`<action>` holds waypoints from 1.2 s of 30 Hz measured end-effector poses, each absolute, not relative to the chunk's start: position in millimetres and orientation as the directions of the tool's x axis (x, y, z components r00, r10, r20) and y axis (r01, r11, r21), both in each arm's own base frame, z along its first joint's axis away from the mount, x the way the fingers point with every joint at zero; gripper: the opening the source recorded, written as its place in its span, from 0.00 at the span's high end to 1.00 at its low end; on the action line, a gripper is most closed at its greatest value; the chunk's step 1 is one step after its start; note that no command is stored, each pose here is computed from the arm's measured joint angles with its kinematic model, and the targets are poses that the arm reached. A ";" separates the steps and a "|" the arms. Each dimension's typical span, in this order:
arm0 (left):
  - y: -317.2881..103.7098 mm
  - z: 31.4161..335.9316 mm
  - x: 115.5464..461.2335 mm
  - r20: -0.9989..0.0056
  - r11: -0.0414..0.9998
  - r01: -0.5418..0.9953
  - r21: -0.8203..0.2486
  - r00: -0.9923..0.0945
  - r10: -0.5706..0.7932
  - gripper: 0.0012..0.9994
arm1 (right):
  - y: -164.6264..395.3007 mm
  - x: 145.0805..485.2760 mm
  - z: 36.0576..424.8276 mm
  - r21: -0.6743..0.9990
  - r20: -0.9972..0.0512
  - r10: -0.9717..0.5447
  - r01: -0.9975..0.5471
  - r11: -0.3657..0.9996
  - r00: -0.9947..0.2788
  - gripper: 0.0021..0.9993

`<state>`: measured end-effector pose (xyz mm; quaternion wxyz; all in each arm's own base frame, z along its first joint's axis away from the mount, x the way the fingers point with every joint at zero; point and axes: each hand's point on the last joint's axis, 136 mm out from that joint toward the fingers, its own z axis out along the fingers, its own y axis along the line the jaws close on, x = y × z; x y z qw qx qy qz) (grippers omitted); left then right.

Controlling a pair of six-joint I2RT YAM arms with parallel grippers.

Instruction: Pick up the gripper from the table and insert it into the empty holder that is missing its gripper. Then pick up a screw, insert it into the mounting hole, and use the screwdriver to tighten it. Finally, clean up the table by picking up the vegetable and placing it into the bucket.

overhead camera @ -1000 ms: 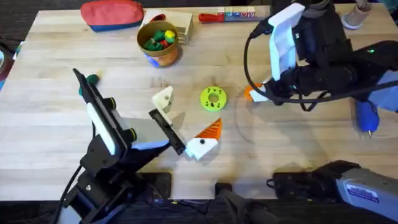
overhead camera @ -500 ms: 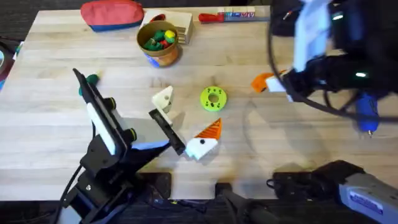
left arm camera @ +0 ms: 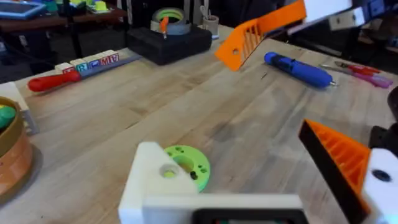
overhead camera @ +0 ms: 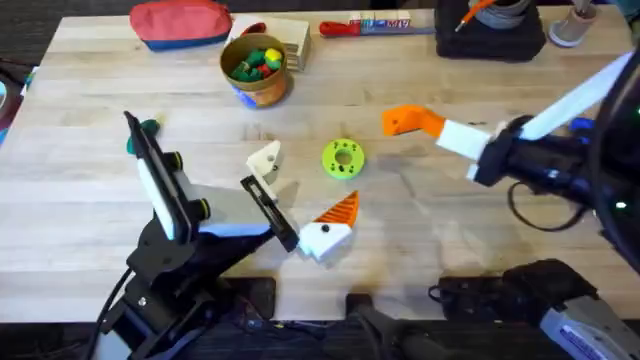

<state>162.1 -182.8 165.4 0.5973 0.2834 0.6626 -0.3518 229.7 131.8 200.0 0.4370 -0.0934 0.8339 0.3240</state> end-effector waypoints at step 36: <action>-190.0 165.5 151.5 -0.976 0.526 0.823 -0.217 -0.203 -0.084 0.01 | 256.1 197.6 160.0 0.983 0.045 -0.021 0.040 0.180 -0.999 1.00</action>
